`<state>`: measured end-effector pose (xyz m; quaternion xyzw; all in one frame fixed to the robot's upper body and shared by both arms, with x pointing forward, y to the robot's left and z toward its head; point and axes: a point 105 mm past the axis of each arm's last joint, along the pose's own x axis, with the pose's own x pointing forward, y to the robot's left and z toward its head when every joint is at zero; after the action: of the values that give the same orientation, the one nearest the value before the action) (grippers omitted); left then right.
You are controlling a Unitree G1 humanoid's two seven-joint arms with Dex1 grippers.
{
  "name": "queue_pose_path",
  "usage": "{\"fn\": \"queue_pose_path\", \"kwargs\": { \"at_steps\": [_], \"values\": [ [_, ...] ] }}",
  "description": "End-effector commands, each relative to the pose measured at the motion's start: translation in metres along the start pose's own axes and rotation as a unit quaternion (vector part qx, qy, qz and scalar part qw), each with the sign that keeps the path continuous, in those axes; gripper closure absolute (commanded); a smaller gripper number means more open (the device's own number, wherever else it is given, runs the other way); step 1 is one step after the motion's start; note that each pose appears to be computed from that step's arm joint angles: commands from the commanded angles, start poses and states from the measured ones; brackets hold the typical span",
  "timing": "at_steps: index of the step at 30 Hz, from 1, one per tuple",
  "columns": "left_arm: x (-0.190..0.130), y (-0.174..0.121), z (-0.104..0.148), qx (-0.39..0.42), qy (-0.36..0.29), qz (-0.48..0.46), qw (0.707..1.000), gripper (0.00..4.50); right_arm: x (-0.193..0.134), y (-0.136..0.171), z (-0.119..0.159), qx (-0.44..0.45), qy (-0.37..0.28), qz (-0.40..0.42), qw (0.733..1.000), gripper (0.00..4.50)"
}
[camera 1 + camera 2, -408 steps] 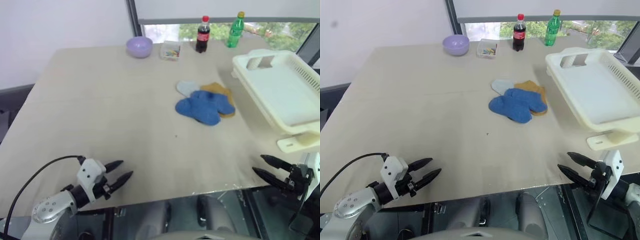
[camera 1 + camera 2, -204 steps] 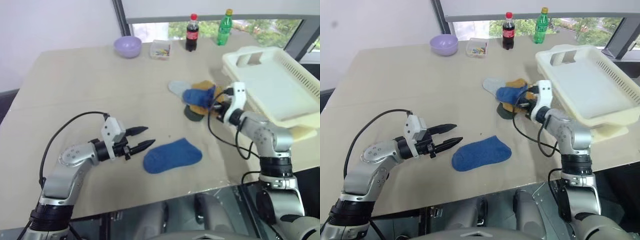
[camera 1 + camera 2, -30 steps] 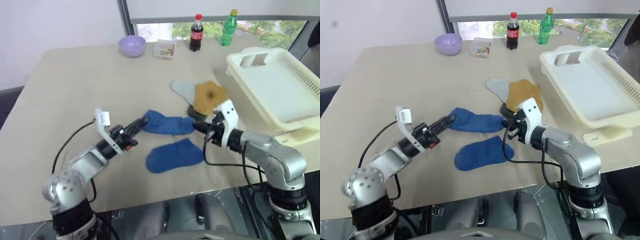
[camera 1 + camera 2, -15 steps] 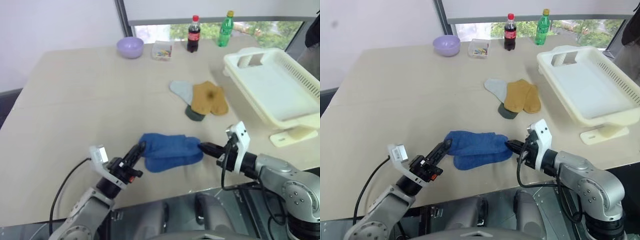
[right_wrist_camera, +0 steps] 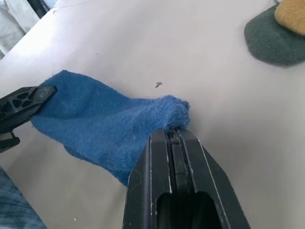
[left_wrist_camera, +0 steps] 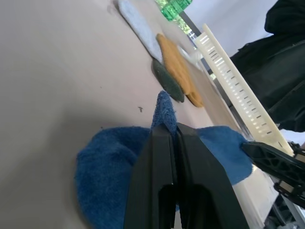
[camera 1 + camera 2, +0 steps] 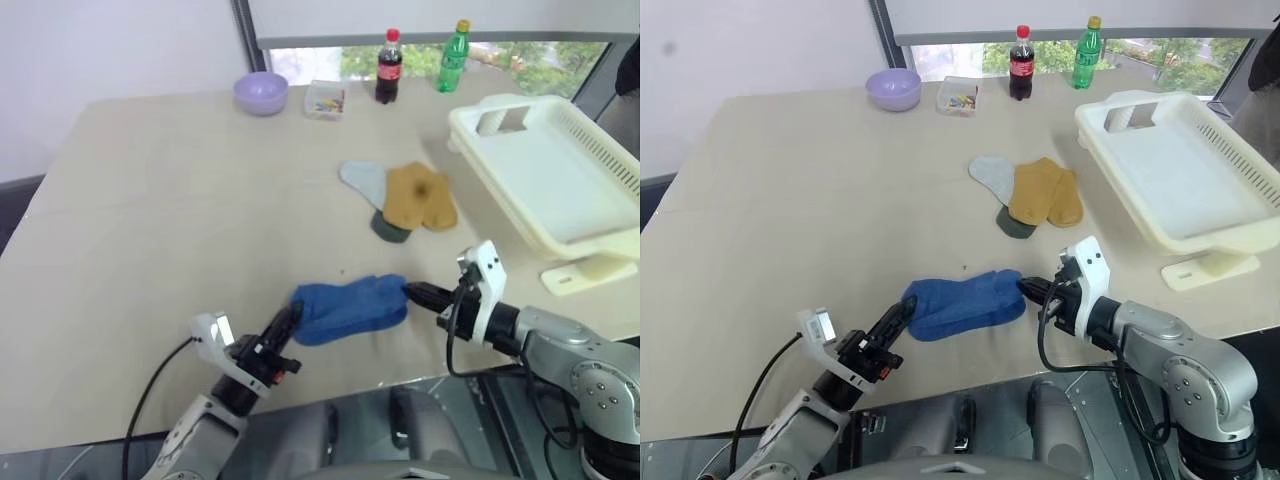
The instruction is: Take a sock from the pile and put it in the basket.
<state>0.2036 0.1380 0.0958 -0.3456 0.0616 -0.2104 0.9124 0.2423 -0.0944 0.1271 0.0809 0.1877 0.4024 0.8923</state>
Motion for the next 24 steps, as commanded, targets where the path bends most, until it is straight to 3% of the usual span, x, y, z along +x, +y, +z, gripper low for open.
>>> {"fn": "queue_pose_path", "kwargs": {
  "at_steps": [1,24],
  "values": [
    [0.001,-0.003,0.007,0.008,-0.023,-0.01,1.0,4.39,-0.001,0.003,0.006,-0.01,-0.012,0.005,1.0,4.5],
    [-0.005,0.02,-0.013,0.021,-0.018,0.023,0.999,4.39,0.002,0.002,-0.014,0.016,0.028,0.008,0.999,4.5]
  ]
}}
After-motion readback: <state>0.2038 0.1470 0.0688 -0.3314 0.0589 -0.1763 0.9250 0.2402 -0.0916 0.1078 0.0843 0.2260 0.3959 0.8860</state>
